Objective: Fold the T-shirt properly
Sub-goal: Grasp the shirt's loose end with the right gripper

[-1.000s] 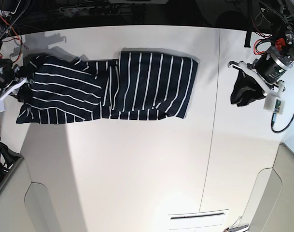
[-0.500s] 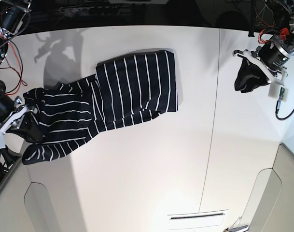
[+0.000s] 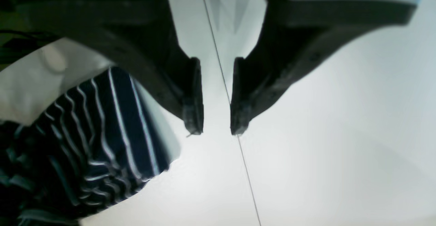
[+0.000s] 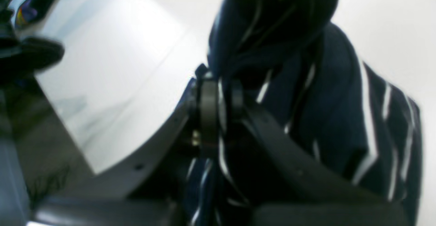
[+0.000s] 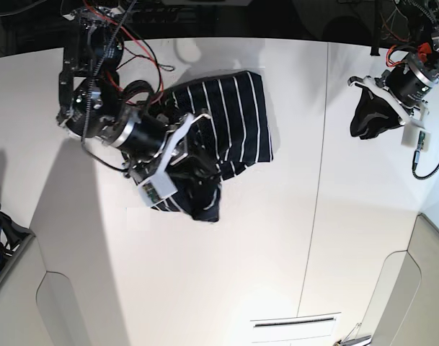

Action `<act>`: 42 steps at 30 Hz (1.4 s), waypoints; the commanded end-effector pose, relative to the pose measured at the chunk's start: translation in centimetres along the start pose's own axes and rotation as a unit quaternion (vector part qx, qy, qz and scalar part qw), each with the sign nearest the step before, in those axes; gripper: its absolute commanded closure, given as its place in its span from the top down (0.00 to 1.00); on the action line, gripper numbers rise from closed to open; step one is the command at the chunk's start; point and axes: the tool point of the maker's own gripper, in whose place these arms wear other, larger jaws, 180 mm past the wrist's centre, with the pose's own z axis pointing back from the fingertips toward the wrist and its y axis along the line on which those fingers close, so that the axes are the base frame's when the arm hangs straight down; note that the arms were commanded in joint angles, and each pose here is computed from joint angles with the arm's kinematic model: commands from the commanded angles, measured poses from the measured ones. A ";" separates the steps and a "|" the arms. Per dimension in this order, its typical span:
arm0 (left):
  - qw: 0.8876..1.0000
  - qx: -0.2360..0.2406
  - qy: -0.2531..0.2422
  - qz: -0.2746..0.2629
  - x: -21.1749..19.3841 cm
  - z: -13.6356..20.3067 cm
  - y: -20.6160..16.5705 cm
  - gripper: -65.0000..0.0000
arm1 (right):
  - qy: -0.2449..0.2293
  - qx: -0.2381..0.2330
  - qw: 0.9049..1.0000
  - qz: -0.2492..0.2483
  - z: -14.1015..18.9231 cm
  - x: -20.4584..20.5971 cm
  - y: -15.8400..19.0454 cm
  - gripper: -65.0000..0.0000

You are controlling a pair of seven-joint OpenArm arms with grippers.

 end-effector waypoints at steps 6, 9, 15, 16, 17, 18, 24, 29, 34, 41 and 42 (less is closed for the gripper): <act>1.000 -0.004 -0.018 -0.006 1.0 0.3 -0.1 0.22 | 0.039 0.046 0.997 0.040 -3.3 -1.9 3.9 0.55; 1.000 -0.005 -0.018 -0.005 1.0 0.3 -0.2 0.22 | 0.062 0.088 0.993 0.041 -4.5 -3.5 6.5 0.66; 1.000 -0.015 -0.024 0.001 1.2 0.3 -0.5 0.22 | 0.057 0.183 0.979 0.068 -4.8 -3.4 13.0 0.66; 1.000 -0.016 -0.022 0.002 1.1 0.3 -0.5 0.22 | 0.056 0.197 0.976 0.073 -4.7 -3.3 13.9 0.66; 1.000 -0.015 -0.020 0.001 1.1 0.3 -0.5 0.22 | 0.054 0.207 0.974 0.079 -4.6 -3.2 14.7 0.66; 1.000 -0.015 -0.018 0.001 1.0 0.3 -0.5 0.22 | 0.052 0.214 0.972 0.086 -4.5 -3.1 15.4 0.66; 1.000 -0.016 -0.014 0.001 0.9 0.3 -0.5 0.22 | 0.038 0.195 0.973 0.120 -3.9 -1.4 16.0 0.66; 1.000 -0.019 -0.014 0.003 0.8 0.3 -0.7 0.22 | 0.037 0.095 0.984 0.148 -3.7 -0.1 12.5 0.66; 1.000 -0.024 -0.016 0.002 0.9 0.3 -0.9 0.22 | 0.070 0.001 0.984 0.166 -3.4 -0.7 7.8 0.66; 1.000 -0.024 -0.016 0.002 0.9 0.3 -0.9 0.22 | 0.121 -0.054 0.972 0.195 -2.1 -2.9 3.7 0.66; 1.000 -0.024 -0.017 0.002 0.9 0.3 -0.9 0.22 | 0.125 -0.061 0.971 0.197 -1.9 -3.1 3.3 0.66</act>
